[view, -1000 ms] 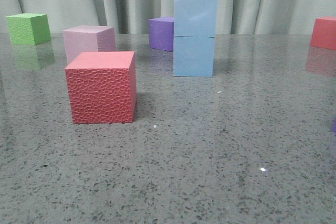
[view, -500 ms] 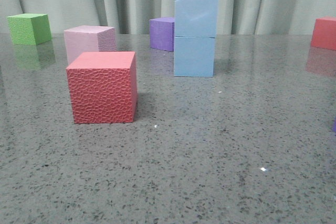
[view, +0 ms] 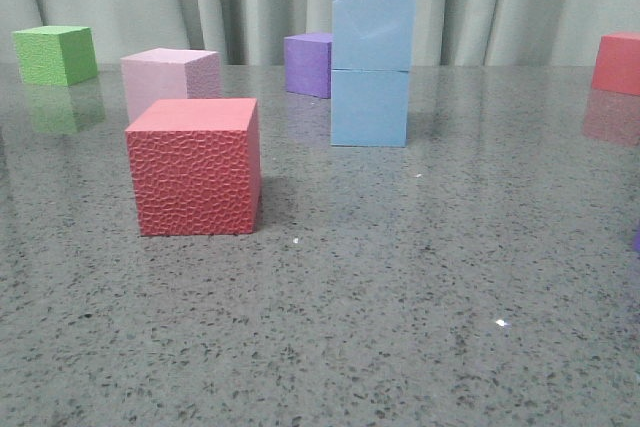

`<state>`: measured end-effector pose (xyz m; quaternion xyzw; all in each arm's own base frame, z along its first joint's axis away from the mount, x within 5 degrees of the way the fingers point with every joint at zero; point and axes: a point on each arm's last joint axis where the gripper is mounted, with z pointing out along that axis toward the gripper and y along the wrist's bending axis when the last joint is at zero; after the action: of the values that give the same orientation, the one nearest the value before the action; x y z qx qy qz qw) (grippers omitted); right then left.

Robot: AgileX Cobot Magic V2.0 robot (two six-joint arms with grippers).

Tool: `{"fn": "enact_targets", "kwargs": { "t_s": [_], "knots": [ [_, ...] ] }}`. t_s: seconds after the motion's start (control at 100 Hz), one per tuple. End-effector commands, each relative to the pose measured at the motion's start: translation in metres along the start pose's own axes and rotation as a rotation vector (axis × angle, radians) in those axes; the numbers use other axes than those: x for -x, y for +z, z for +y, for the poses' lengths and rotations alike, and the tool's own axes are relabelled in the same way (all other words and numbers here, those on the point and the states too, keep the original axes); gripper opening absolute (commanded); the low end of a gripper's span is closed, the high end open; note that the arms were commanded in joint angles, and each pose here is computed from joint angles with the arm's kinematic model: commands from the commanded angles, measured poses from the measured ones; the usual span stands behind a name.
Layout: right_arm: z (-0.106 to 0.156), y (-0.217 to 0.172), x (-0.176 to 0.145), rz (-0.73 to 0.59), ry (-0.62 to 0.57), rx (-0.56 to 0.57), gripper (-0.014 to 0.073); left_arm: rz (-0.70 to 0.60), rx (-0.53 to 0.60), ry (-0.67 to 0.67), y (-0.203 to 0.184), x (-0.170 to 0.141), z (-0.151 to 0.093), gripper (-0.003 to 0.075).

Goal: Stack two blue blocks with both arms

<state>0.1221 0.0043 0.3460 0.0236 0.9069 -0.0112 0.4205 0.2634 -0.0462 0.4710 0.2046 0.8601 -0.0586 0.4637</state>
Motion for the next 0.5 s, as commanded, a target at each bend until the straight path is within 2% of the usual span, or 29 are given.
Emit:
{"fn": "enact_targets", "kwargs": {
  "t_s": [0.0,0.2,0.49],
  "knots": [
    [-0.002,-0.007,0.011,-0.087,-0.017,-0.01,0.0654,-0.148,0.041,-0.02,-0.027,-0.005,-0.006,0.0587],
    [-0.002,-0.008,0.01,-0.089,-0.012,-0.005,0.0654,-0.159,0.065,-0.064,-0.031,-0.06,-0.019,0.0587],
    [-0.005,-0.026,0.006,-0.167,0.0,0.006,0.0654,-0.159,0.072,-0.116,-0.042,-0.133,-0.04,0.0585]
  ]
}}
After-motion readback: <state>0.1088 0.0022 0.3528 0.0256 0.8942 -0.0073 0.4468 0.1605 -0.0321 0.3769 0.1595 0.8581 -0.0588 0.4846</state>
